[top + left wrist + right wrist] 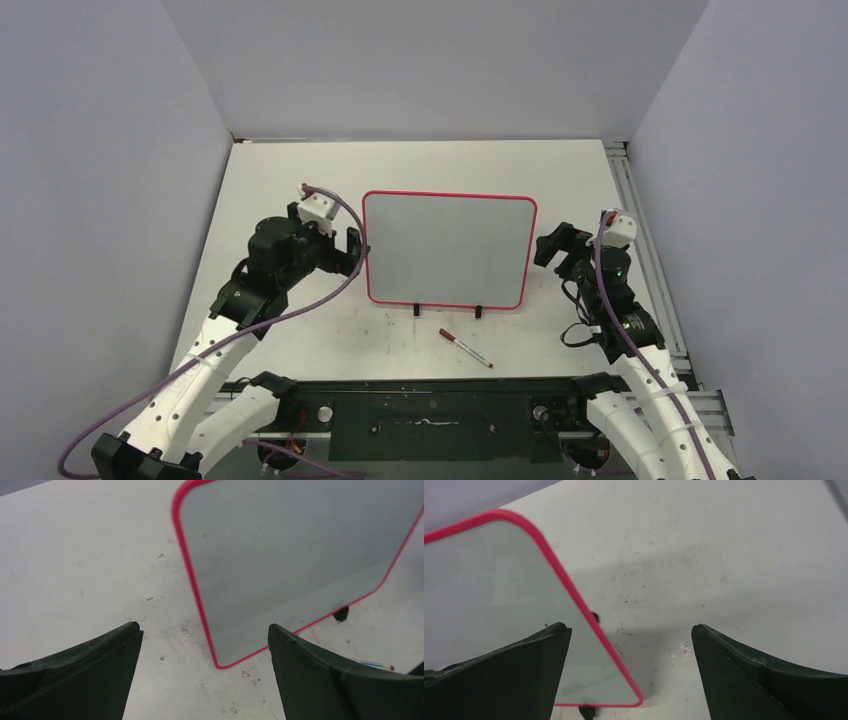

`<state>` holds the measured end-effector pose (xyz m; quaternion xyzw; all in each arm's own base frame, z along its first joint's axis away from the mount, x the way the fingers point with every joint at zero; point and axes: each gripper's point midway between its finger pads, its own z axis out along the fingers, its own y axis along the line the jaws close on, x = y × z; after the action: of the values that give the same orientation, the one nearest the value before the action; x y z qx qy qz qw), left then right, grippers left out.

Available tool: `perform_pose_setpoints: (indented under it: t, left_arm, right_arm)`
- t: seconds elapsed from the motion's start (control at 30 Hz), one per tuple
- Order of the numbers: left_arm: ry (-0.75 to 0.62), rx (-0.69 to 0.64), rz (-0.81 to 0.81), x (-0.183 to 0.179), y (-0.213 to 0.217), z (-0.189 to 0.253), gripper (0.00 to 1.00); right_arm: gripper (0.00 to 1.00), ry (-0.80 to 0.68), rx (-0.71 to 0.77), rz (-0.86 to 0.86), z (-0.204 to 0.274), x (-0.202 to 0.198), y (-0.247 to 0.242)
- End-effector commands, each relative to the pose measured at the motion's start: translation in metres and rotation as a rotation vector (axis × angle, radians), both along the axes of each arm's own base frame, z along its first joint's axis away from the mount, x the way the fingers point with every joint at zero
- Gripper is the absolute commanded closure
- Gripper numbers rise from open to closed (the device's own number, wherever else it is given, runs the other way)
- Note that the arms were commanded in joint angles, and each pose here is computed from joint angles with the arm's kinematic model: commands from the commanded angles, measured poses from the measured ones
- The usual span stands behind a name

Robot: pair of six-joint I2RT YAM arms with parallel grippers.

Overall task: Write a sentence on the whiteboard
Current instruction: Open the whiteboard marker at the center of the board.

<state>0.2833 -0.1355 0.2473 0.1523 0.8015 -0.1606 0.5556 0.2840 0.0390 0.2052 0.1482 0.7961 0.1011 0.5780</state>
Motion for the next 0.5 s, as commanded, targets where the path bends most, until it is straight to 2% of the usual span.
perform_pose_setpoints:
  t: [0.0,0.07,0.23,0.47]
  left_arm:
    - [-0.074,-0.045,-0.296,-0.022,-0.05,0.018,0.04]
    - [-0.067,-0.064,-0.36,-0.03,-0.061,0.015,0.04]
    - [-0.058,-0.096,-0.475,-0.048,-0.079,0.011,0.04]
    - [-0.023,-0.106,-0.506,-0.053,-0.086,0.007,0.04]
  right_arm:
    - [0.03,0.024,0.073,0.197,0.008,-0.016,0.046]
    - [0.02,0.054,0.07,0.241,0.004,-0.022,0.055]
    - [0.1,0.128,0.029,0.424,-0.008,-0.043,0.086]
    - [0.24,0.327,-0.041,0.614,-0.054,-0.08,0.143]
